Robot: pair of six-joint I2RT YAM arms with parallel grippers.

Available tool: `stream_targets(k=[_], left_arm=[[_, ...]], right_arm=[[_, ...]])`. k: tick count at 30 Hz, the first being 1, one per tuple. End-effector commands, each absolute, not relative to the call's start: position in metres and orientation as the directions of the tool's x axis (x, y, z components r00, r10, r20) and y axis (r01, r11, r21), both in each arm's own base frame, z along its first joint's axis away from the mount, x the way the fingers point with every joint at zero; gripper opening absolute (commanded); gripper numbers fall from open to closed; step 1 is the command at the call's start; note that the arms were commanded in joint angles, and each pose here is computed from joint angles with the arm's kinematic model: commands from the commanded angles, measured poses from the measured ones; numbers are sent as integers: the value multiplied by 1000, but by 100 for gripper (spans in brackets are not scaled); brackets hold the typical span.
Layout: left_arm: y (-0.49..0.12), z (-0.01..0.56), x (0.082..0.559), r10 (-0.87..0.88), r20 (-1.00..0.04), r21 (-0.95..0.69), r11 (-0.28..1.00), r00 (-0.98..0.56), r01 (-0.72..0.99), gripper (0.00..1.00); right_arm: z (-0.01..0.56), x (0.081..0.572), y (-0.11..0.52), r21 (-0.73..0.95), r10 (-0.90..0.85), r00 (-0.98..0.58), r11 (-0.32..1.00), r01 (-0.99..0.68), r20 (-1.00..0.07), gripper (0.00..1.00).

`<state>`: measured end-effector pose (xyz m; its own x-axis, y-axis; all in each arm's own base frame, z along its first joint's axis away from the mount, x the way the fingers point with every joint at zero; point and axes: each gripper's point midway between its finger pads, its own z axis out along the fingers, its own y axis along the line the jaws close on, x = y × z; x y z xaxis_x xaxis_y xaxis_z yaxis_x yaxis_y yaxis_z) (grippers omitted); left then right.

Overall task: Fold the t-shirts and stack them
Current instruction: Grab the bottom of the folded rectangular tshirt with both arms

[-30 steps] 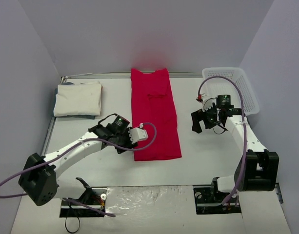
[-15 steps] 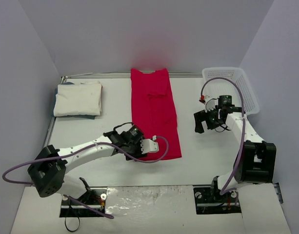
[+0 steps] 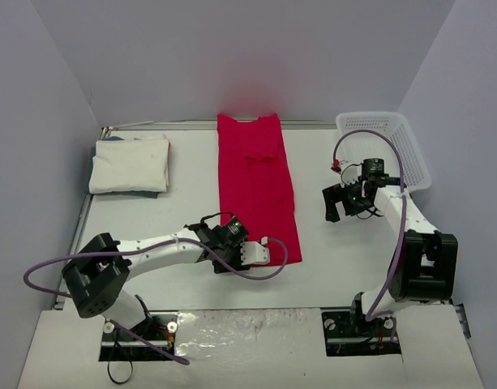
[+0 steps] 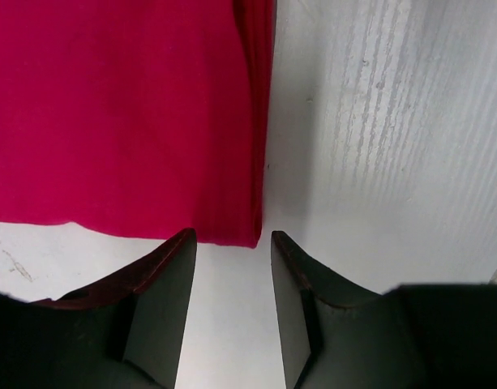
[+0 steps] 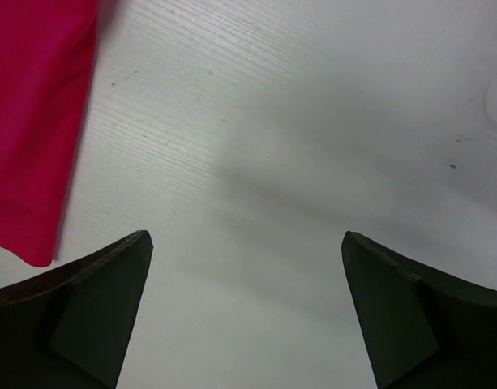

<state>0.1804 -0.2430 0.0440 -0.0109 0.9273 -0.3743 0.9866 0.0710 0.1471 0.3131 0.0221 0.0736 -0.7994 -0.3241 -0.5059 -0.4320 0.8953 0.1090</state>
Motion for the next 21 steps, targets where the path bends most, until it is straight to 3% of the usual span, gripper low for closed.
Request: stream_targets(k=[1,9,15,18,21], left_arm=[[-247,38,185,929,-371,161,65,-1,985,40],[-244,25,186,943,-333,152,61,-7,986,34],[-240,17,177,951,-310,106,42,-7,993,18],[-240,17,176,952,-306,100,41,-8,994,3],[-241,19,176,948,-318,98,44,-11,994,2]], right_arm=[[86,317,16,72,-328,-785,902,-425,-526,100],[85,316,13,56,-332,-787,906,-420,-520,100],[83,316,10,46,-334,-790,909,-414,-514,100],[84,316,8,37,-335,-790,911,-411,-514,100],[85,316,8,31,-336,-788,912,-409,-517,100]])
